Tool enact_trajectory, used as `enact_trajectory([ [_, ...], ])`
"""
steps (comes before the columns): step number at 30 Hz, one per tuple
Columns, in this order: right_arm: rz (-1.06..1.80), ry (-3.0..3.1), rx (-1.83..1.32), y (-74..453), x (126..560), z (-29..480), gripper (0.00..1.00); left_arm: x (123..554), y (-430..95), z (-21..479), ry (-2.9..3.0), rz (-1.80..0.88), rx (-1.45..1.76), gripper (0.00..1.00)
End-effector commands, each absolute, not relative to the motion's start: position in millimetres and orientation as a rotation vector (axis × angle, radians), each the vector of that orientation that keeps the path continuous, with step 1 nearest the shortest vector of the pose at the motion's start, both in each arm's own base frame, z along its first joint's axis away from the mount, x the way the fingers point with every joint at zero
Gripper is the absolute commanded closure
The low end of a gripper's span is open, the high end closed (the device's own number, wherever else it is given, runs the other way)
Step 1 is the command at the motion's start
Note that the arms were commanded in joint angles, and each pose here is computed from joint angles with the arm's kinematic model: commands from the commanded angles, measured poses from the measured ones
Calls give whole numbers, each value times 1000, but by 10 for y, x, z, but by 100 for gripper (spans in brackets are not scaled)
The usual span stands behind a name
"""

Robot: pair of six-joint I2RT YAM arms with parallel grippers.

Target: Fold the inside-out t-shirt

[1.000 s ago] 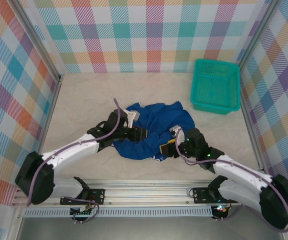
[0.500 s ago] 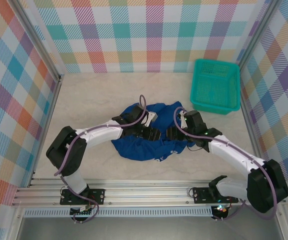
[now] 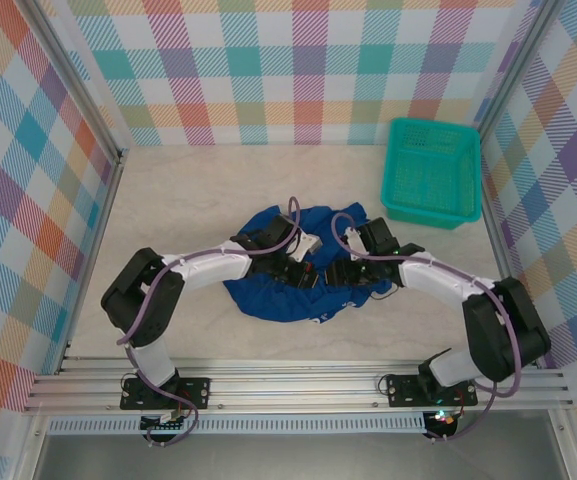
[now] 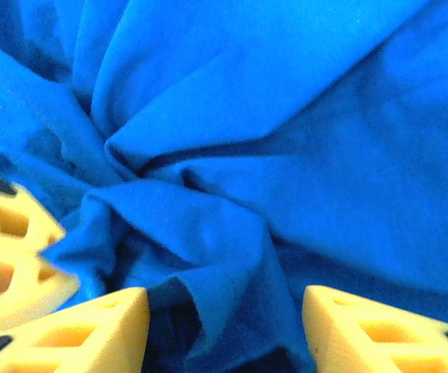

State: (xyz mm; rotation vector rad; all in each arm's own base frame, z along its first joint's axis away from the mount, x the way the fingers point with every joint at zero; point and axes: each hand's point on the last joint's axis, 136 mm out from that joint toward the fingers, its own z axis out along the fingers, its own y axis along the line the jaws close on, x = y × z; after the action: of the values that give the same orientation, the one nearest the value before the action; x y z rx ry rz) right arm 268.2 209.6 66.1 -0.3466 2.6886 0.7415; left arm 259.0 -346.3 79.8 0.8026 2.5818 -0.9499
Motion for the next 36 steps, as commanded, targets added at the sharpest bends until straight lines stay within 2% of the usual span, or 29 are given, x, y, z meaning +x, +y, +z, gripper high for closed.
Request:
enact_trajectory([
  [1,775,2638,-445,2208,2792,708,51,2496,-3477,974,2523,-979,851,100],
  [2,788,2638,-447,2233,2807,696,57,2496,-3467,979,2522,-978,849,100],
  [4,800,2640,-446,2261,2834,695,76,2502,-3444,1002,2515,-961,848,100],
  [6,786,2612,-446,2253,2865,776,90,2510,-3384,1037,2507,-926,841,100],
  [8,780,2555,-445,2238,2894,952,100,2540,-3292,1140,2474,-894,819,100],
  [16,1006,2176,-448,2330,2829,2105,100,2652,-2622,1858,2236,-748,557,100],
  [19,1089,2076,-465,2373,2759,2365,100,2606,-2386,1885,2199,-684,480,100],
  [22,1193,2028,-513,2473,2670,2475,100,2549,-2228,1696,2250,-614,453,98],
  [23,1236,2013,-536,2513,2634,2495,100,2546,-2169,1610,2284,-573,439,95],
  [25,1315,2002,-563,2584,2575,2495,100,2530,-2101,1504,2346,-521,427,82],
  [28,1374,2014,-554,2666,2525,2421,100,2467,-2237,1573,2351,-602,463,63],
  [31,1408,2021,-532,2723,2493,2389,100,2415,-2391,1792,2282,-677,502,54],
  [36,1446,2013,-519,2784,2426,2391,100,2305,-2803,2185,2141,-913,551,47],
])
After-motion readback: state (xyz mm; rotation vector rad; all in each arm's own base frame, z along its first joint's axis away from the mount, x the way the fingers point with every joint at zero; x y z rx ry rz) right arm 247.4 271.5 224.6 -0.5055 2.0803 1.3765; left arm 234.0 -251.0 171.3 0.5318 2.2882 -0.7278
